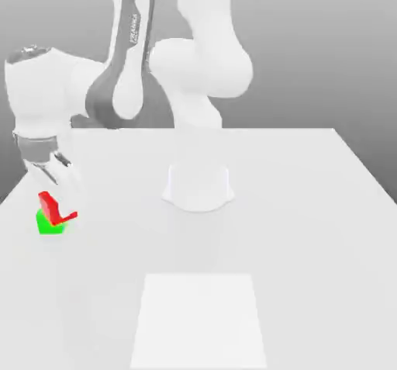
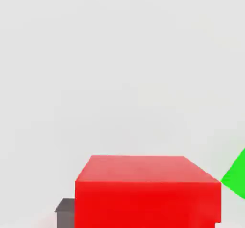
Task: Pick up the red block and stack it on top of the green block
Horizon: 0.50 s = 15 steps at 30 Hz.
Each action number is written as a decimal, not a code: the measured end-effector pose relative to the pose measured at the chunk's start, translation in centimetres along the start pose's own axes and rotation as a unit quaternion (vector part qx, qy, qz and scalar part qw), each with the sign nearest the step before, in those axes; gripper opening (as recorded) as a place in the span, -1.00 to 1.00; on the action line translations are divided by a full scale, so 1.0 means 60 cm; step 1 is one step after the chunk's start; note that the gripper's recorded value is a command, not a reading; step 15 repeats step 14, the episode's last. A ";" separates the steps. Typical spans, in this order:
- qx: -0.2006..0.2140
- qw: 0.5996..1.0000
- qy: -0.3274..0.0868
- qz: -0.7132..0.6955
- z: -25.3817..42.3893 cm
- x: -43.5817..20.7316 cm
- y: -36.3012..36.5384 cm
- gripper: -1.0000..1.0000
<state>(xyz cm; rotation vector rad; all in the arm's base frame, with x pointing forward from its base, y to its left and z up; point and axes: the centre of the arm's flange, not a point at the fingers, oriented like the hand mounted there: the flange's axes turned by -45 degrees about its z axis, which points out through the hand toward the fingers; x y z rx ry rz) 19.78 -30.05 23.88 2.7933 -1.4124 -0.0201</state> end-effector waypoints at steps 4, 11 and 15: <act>0.007 1.000 0.002 0.029 -0.001 -0.018 0.112 -1.00; 0.008 1.000 0.003 0.030 0.091 -0.020 0.122 1.00; 0.008 1.000 0.003 0.030 0.091 -0.020 0.122 1.00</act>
